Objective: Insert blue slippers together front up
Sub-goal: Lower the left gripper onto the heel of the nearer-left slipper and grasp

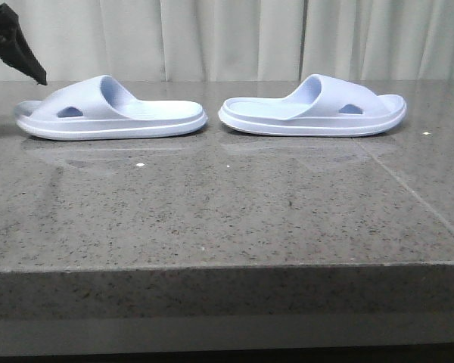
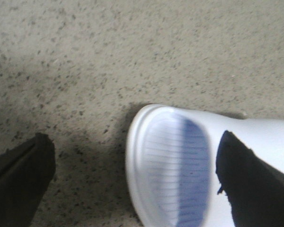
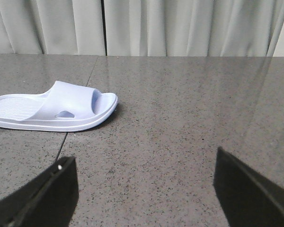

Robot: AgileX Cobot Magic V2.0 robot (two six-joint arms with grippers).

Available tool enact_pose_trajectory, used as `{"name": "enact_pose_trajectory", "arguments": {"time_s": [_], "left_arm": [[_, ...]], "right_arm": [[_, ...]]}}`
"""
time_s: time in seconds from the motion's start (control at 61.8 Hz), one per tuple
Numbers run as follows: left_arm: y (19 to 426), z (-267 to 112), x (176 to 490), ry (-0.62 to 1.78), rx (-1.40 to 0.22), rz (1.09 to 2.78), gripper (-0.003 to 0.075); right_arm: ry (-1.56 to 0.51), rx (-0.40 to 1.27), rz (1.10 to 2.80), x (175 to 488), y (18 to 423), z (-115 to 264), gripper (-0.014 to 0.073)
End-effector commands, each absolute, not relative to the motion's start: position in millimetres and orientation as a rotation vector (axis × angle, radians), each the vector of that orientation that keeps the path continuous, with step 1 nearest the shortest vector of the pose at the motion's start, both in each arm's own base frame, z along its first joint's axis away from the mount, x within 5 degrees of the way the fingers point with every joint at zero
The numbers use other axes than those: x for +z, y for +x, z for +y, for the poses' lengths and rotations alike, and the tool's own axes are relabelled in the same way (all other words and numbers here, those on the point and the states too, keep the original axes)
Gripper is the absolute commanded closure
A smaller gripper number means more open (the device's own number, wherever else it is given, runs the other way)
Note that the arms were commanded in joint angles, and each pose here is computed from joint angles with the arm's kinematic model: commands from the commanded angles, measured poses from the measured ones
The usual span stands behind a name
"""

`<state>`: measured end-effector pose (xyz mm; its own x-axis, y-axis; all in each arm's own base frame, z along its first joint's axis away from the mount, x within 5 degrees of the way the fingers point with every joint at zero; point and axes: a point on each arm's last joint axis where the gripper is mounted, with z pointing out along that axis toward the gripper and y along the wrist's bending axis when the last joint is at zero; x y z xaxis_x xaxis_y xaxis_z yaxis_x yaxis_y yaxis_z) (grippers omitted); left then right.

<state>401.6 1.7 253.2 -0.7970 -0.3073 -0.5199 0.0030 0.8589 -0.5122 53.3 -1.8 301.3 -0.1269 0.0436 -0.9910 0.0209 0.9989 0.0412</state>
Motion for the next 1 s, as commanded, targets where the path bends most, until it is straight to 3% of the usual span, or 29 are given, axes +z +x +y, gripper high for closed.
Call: {"name": "enact_pose_trajectory", "arguments": {"time_s": [0.0,0.308,0.647,0.987], "left_arm": [[402.2,0.5,273.4,-0.222,-0.701,2.354,0.0048],[405.7,-0.2,258.9,-0.217,-0.721,2.401,0.0055],[406.8,0.1,256.5,-0.222,-0.718,2.403,0.0319],[405.6,-2.8,254.8,-0.218,-0.767,2.416,0.0331]], "right_arm": [[0.034,0.001,1.596,320.3,54.3,-2.1,-0.001],[0.034,0.001,1.596,320.4,54.3,-2.1,-0.001],[0.034,0.001,1.595,320.4,54.3,-2.1,-0.001],[0.034,0.001,1.594,320.5,54.3,-2.1,-0.001]]}}
